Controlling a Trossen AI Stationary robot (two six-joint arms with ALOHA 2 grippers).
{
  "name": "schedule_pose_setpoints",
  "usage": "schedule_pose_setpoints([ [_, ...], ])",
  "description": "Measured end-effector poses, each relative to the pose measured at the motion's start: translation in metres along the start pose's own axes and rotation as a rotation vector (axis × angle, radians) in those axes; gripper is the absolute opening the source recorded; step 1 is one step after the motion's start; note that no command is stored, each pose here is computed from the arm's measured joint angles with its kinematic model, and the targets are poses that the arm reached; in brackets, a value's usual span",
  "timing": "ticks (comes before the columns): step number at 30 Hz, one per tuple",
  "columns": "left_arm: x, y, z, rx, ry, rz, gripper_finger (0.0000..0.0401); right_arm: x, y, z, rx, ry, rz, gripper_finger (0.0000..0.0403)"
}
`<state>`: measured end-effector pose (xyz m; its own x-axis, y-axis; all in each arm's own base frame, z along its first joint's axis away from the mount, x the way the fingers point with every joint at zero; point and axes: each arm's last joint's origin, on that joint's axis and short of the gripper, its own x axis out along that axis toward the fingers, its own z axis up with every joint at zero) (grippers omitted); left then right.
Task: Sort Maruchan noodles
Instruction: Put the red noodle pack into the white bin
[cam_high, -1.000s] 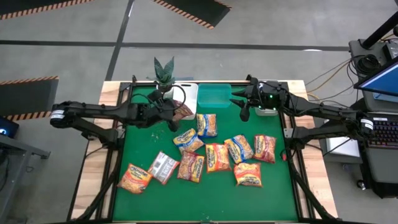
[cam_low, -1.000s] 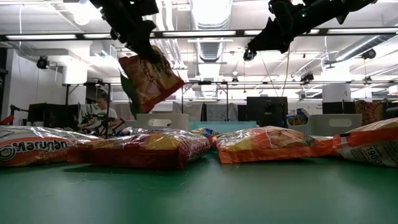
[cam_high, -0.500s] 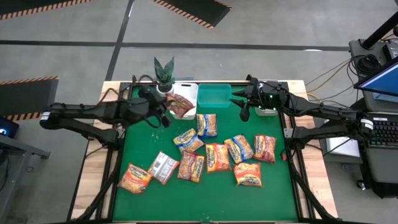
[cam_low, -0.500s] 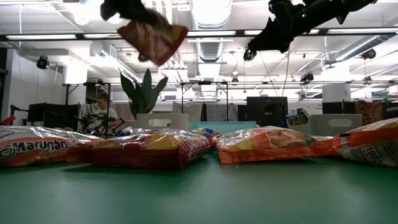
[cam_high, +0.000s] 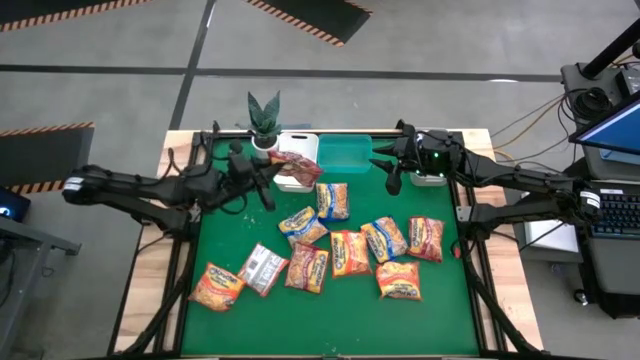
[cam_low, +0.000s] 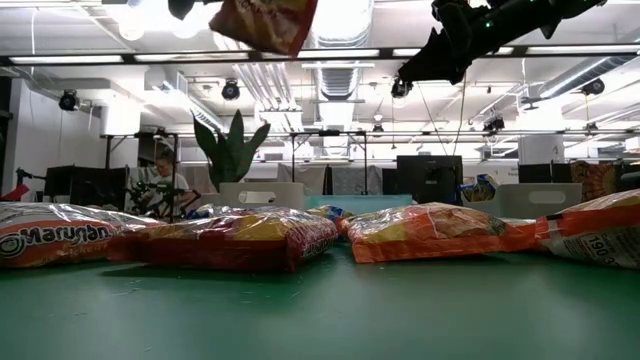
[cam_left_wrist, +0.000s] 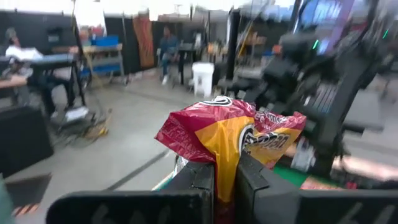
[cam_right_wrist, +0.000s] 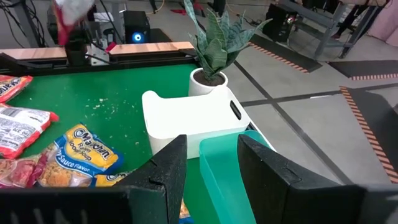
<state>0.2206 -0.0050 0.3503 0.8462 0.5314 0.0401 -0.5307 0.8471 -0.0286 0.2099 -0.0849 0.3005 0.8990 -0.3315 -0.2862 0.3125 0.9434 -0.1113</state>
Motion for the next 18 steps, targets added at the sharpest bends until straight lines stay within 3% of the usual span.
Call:
schedule_pose_setpoints([
  [6, -0.004, -0.002, -0.01, -0.033, -0.136, -0.013, 0.0002, 0.0, 0.0, 0.0, -0.004, 0.0, 0.0, 0.0132],
  [18, -0.014, 0.006, -0.015, -0.077, -0.179, -0.006, 0.0002, 0.0, 0.0, 0.0, -0.006, 0.0, 0.0, 0.0132],
])
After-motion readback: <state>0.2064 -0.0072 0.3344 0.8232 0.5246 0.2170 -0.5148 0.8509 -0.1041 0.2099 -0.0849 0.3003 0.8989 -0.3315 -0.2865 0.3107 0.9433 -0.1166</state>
